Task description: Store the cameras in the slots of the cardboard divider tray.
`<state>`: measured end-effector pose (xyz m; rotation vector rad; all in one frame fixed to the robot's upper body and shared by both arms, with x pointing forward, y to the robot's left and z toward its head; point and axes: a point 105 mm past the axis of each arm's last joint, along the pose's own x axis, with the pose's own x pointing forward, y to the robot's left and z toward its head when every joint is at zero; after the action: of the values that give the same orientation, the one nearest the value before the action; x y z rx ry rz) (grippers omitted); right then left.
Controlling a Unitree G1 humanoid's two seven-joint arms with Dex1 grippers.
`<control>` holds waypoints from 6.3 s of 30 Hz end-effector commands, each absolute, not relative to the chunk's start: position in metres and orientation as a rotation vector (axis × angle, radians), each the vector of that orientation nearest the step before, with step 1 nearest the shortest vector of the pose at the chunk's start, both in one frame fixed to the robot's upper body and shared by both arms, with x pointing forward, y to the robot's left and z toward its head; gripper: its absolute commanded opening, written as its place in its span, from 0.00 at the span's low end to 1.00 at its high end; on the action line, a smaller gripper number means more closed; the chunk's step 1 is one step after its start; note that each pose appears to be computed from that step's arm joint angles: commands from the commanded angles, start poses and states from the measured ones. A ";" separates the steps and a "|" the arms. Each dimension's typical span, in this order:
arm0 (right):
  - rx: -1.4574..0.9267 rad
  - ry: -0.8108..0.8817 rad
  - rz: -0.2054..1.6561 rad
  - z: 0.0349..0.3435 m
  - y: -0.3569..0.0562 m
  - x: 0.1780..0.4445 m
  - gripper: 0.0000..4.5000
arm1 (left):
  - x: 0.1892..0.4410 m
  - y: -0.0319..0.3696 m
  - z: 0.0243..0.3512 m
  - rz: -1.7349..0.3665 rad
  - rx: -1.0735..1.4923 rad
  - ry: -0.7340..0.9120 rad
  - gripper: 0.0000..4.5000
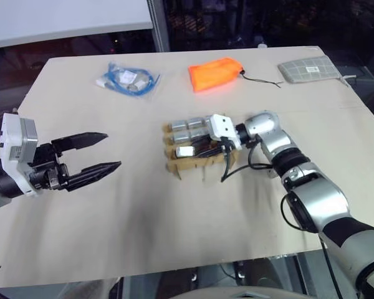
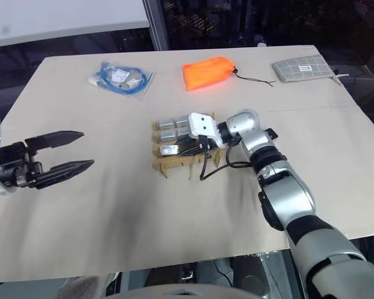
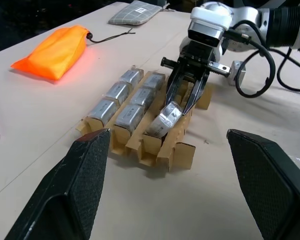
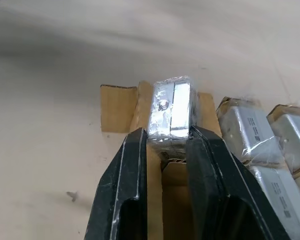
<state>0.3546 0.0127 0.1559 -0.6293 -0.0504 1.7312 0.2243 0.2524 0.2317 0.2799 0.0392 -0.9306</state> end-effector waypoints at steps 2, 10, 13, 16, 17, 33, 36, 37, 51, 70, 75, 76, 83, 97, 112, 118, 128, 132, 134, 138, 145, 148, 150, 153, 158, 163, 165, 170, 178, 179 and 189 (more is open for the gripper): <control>-0.664 0.052 1.791 0.160 0.009 0.354 0.13 | 0.223 0.249 0.239 -0.941 0.321 0.018 0.86; -0.625 0.106 1.800 0.165 0.018 0.355 0.13 | 0.220 0.249 0.237 -0.931 0.316 0.019 0.86; -0.615 0.093 1.785 0.167 0.021 0.357 0.13 | 0.218 0.249 0.237 -0.929 0.314 0.020 0.86; -0.595 0.054 1.762 0.173 0.023 0.359 0.32 | 0.218 0.249 0.237 -0.929 0.313 0.021 0.86; -0.591 0.037 1.752 0.175 0.023 0.360 0.44 | 0.218 0.249 0.237 -0.929 0.312 0.021 0.86; -0.697 -0.170 1.715 0.168 0.031 0.353 0.64 | 0.227 0.246 0.239 -0.958 0.316 0.016 0.86; -0.713 -0.173 1.714 0.161 0.032 0.352 0.64 | 0.227 0.246 0.239 -0.959 0.317 0.016 0.86; -0.710 -0.175 1.710 0.160 0.033 0.352 0.64 | 0.227 0.246 0.239 -0.959 0.318 0.016 0.86; -0.773 -0.168 1.655 0.149 0.031 0.357 0.64 | 0.227 0.245 0.239 -0.958 0.317 0.011 0.86; -0.668 -0.172 1.655 0.166 0.027 0.360 0.15 | 0.230 0.245 0.241 -0.968 0.319 0.006 0.86; -0.566 -0.097 1.713 0.170 0.025 0.358 0.15 | 0.232 0.244 0.241 -0.973 0.322 0.004 0.86; -0.551 -0.077 1.727 0.170 0.025 0.357 0.15 | 0.232 0.244 0.241 -0.973 0.323 0.003 0.86; -0.562 0.045 1.773 0.167 0.024 0.356 0.15 | 0.230 0.245 0.241 -0.969 0.327 0.003 0.86; -0.539 0.057 1.718 0.174 0.038 0.363 0.38 | 0.225 0.248 0.241 -0.953 0.328 0.010 0.86; -0.555 -0.282 1.569 0.228 -0.014 0.373 0.78 | 0.235 0.241 0.243 -1.008 0.326 0.002 0.86; -0.646 -0.203 1.509 0.225 -0.082 0.347 0.78 | 0.244 0.231 0.241 -1.071 0.324 -0.005 0.86; -0.795 0.156 1.434 0.179 -0.163 0.304 0.78 | 0.250 0.214 0.245 -1.191 0.351 0.000 0.86; -0.901 0.223 1.403 0.161 -0.179 0.308 0.78 | 0.247 0.205 0.243 -1.256 0.356 0.025 0.86; -0.911 0.229 1.404 0.157 -0.181 0.310 0.78 | 0.245 0.203 0.241 -1.281 0.366 0.044 0.86; -0.955 0.261 1.420 0.151 -0.185 0.312 0.78 | 0.243 0.201 0.242 -1.301 0.367 0.047 0.86; -0.983 0.278 1.424 0.148 -0.192 0.316 0.78 | 0.241 0.198 0.239 -1.318 0.369 0.056 0.86; -0.994 0.273 1.420 0.150 -0.193 0.319 0.59 | 0.241 0.200 0.239 -1.312 0.369 0.057 0.86; -1.003 0.280 1.420 0.148 -0.195 0.320 0.45 | 0.241 0.201 0.239 -1.307 0.368 0.058 0.86; -1.013 0.288 1.424 0.146 -0.196 0.320 0.26 | 0.241 0.201 0.238 -1.304 0.369 0.058 0.86; -1.010 0.282 1.435 0.147 -0.194 0.321 0.14 | 0.241 0.202 0.240 -1.300 0.376 0.058 0.86; -0.993 0.264 1.430 0.151 -0.190 0.323 0.14 | 0.242 0.203 0.241 -1.295 0.380 0.057 0.86; -0.981 0.223 1.426 0.161 -0.182 0.326 0.14 | 0.242 0.203 0.242 -1.293 0.382 0.056 0.86; -0.982 0.061 1.424 0.201 -0.144 0.340 0.14 | 0.244 0.203 0.242 -1.285 0.388 0.055 0.86; -0.974 -0.086 1.496 0.237 -0.063 0.350 0.14 | 0.240 0.204 0.241 -1.269 0.389 0.057 0.86; -0.970 -0.093 1.512 0.237 -0.055 0.351 0.14 | 0.240 0.205 0.240 -1.263 0.388 0.059 0.86; -0.971 -0.040 1.608 0.217 -0.021 0.352 0.14 | 0.231 0.215 0.236 -1.188 0.396 0.076 0.86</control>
<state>0.3533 -0.0246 0.2025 -0.9305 0.0094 1.6106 0.2349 0.2148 0.2239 0.3470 0.1094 -1.2019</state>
